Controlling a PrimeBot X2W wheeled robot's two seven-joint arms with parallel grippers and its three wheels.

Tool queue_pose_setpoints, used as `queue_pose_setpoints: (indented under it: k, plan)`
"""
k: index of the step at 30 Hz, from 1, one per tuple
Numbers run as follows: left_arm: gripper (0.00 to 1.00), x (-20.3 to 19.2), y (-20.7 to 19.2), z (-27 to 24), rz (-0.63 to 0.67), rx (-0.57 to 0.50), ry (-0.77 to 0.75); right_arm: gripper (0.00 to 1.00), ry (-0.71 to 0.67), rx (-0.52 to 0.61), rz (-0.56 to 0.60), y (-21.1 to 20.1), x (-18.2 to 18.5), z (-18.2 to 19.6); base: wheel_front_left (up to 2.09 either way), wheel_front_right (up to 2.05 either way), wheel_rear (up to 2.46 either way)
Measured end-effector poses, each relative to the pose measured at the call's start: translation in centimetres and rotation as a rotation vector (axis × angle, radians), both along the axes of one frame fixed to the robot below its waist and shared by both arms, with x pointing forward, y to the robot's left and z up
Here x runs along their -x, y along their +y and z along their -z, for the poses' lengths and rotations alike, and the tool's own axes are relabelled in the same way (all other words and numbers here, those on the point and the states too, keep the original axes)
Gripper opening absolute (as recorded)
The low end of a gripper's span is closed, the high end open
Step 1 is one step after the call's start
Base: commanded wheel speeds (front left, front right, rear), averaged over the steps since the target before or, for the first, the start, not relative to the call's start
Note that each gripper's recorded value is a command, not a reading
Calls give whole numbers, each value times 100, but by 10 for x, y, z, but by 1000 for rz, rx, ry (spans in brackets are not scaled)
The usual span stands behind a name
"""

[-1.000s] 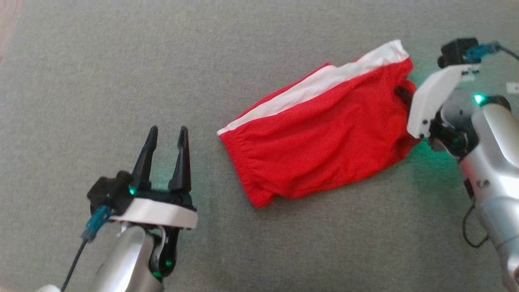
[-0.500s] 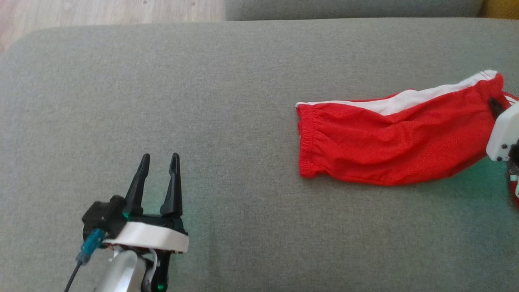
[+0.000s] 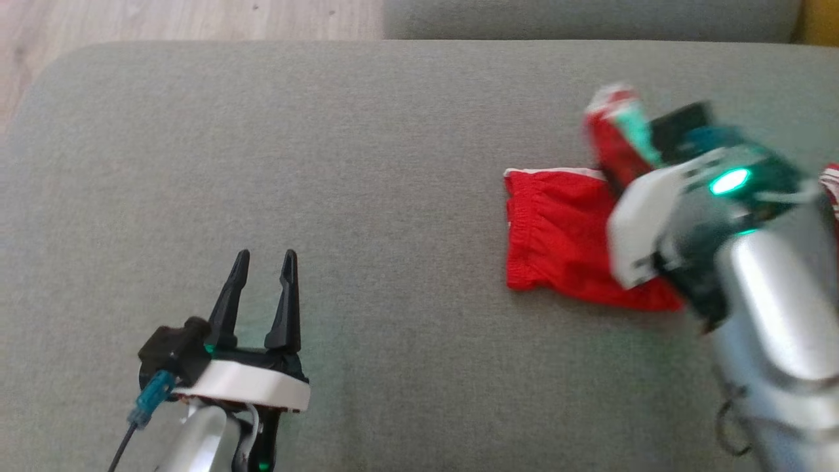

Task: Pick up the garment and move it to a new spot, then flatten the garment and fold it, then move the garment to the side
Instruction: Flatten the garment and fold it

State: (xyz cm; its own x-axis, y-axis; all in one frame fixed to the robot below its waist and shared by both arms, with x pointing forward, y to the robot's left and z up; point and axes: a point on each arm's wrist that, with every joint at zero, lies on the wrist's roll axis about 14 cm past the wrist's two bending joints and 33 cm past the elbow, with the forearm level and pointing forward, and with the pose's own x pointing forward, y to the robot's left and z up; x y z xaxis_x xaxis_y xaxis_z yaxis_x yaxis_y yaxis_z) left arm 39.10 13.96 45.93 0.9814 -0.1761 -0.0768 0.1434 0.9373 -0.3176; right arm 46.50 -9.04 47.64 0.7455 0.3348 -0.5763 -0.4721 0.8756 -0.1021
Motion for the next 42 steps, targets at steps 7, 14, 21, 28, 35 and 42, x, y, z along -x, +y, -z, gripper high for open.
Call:
queue_pose_setpoints:
  k: [7,14,21,28,35,42]
  plan:
    - [100,6,13,3,-39,-6,11,100,162,1,-158,63,33,48,0,0,0]
    - [100,6,17,3,-53,-1,15,100,70,-214,-128,78,18,17,0,0,0]
    - [100,0,9,-4,-29,1,-11,100,-97,-186,83,-10,-14,-16,0,0,0]
    - [100,-5,3,-2,0,-10,-7,7,4,-13,152,-61,21,50,0,0,0]
    - [100,-7,2,-1,6,-21,-7,0,107,19,-44,-5,58,85,0,0,0]
    - [100,-7,2,-6,9,-26,-19,0,218,-123,-273,79,112,81,0,0,0]
